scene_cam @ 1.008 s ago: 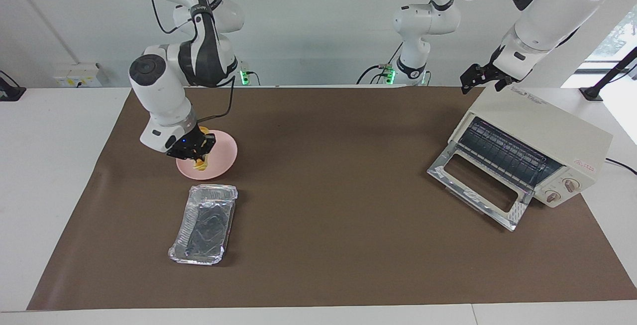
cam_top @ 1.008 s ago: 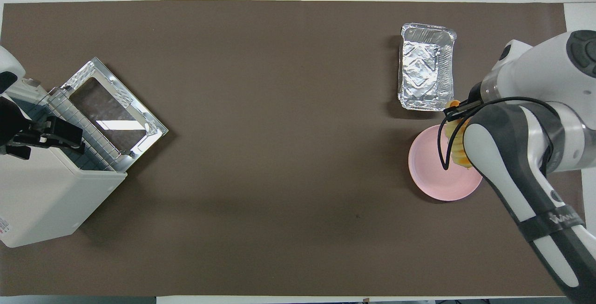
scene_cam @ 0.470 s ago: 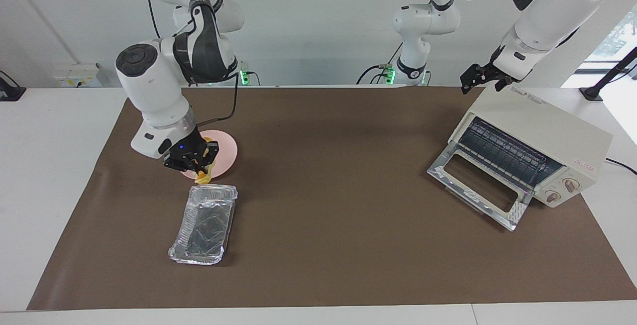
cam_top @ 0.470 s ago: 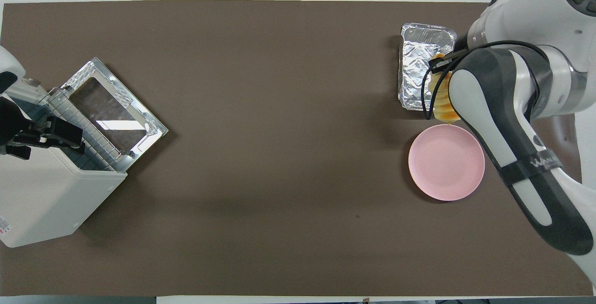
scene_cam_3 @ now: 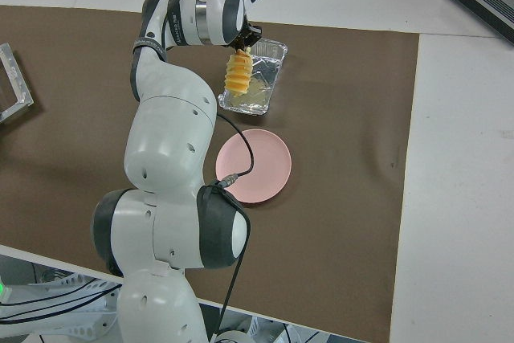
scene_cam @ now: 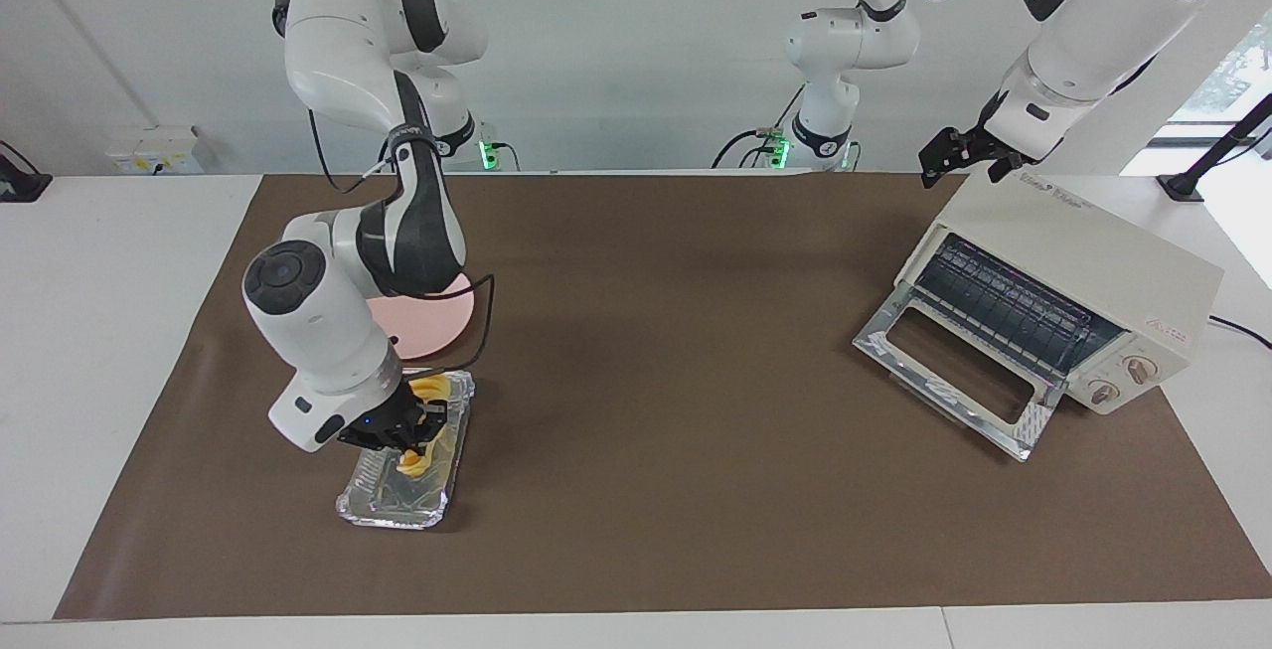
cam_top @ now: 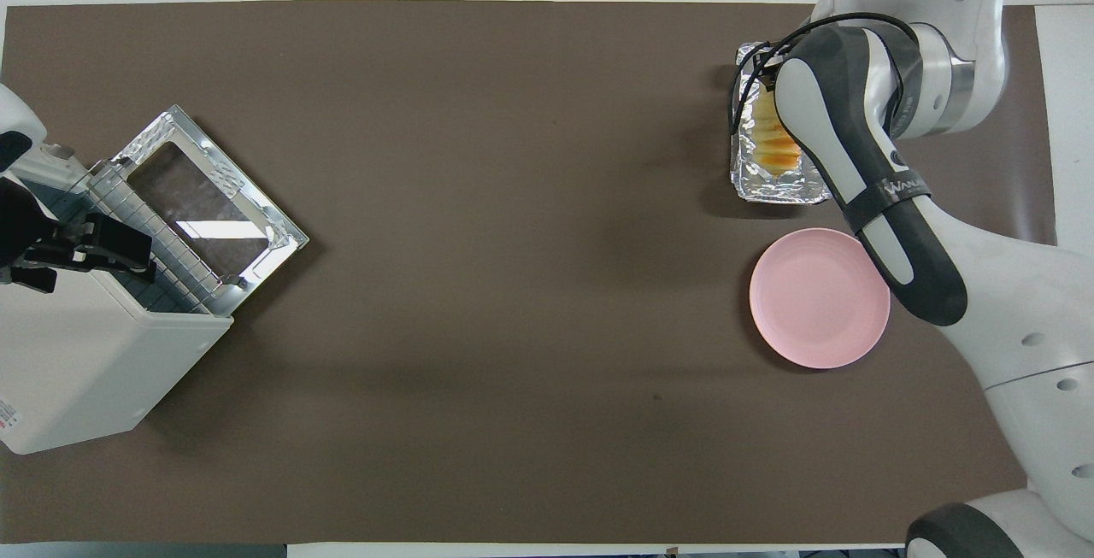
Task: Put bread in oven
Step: 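Lower the bread into the foil tray and open the right gripper, then grasp the foil tray with the right gripper while the left gripper advances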
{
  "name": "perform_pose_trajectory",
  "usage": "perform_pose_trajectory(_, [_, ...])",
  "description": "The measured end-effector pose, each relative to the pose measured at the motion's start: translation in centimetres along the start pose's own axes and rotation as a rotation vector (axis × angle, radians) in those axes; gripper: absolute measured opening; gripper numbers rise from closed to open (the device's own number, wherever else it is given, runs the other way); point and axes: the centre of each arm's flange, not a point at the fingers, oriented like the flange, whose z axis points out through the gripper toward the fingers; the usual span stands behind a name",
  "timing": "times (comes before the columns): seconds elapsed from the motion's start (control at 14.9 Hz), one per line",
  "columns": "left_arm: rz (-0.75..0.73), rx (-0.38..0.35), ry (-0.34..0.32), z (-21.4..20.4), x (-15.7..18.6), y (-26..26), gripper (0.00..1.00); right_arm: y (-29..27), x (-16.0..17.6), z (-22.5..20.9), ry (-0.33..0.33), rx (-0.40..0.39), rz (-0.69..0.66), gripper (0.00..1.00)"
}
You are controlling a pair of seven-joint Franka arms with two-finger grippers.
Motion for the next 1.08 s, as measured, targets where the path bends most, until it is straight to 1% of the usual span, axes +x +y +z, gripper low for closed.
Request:
perform_pose_trajectory(0.2, [0.0,0.0,0.0,0.0,0.0,0.0,1.0,1.5,0.3,2.1,-0.008,-0.001,0.037,0.1])
perform_pose_trajectory(0.47, [0.0,0.0,0.0,0.0,0.0,0.0,1.0,2.5,0.6,4.4,0.029,0.049,0.084,0.1])
perform_pose_trajectory(0.74, [0.0,0.0,0.0,0.0,0.0,0.0,1.0,3.0,0.0,6.0,0.021,0.052,0.096,0.1])
perform_pose_trajectory(0.81, [0.0,0.0,0.0,0.0,0.0,0.0,1.0,3.1,-0.1,6.1,0.018,0.052,0.097,0.15])
perform_pose_trajectory(0.87, [0.0,0.0,0.0,0.0,0.0,0.0,1.0,3.1,-0.2,6.2,0.015,0.051,0.099,0.24])
perform_pose_trajectory(1.08, [0.0,0.0,0.0,0.0,0.0,0.0,1.0,4.0,-0.3,5.9,0.014,0.05,0.111,0.57])
